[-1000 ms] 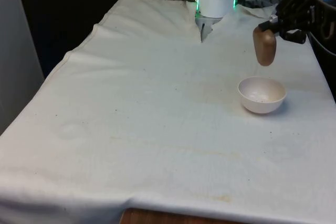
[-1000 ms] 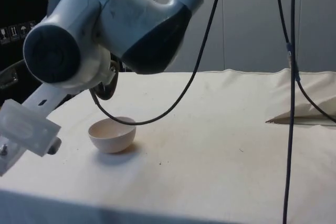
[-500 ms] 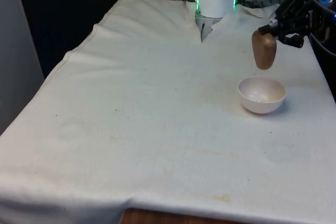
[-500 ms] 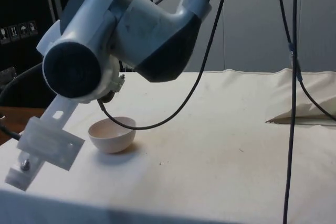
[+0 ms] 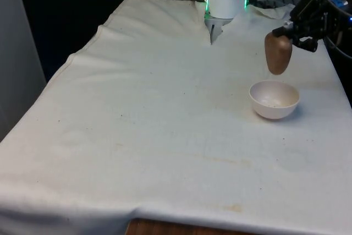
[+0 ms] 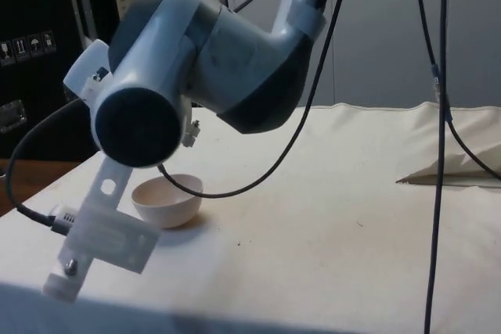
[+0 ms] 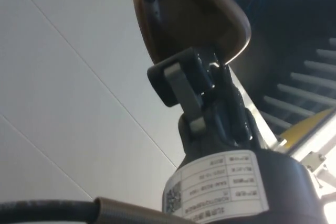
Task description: Pour the coffee beans from the cup into the bowl.
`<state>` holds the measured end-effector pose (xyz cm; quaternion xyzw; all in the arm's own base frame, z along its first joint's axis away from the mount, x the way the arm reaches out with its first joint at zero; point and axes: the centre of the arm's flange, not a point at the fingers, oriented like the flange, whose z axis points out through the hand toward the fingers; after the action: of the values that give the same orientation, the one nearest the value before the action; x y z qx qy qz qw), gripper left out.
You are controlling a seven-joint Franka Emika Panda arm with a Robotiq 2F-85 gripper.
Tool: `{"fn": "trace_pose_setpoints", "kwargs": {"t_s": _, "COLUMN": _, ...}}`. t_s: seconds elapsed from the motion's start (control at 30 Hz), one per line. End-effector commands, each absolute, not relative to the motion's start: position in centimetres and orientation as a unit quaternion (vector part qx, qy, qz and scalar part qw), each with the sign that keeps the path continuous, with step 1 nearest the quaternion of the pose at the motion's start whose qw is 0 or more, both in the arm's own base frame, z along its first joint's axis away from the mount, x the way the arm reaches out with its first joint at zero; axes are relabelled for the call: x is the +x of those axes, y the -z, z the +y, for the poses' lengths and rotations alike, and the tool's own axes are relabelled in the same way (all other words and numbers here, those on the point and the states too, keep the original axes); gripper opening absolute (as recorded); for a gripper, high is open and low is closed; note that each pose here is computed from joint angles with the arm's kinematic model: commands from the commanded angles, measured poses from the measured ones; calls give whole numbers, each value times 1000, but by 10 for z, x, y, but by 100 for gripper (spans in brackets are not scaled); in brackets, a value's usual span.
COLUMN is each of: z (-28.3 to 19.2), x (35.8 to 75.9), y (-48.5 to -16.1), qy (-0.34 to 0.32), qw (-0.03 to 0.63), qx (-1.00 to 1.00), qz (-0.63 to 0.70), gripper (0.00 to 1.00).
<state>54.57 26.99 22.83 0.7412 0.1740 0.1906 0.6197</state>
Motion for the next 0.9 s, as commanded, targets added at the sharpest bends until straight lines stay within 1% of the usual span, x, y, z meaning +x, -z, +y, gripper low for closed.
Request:
{"fn": "trace_pose_setpoints", "kwargs": {"t_s": 0.0, "z": 271, "x": 543, "y": -229, "qy": -197, "qw": 621, "qx": 738, "qz": 178, "gripper": 0}}
{"fn": "trace_pose_setpoints", "kwargs": {"t_s": 0.87, "z": 273, "x": 521, "y": -226, "qy": -230, "qw": 668, "qx": 676, "qz": 211, "gripper": 0}}
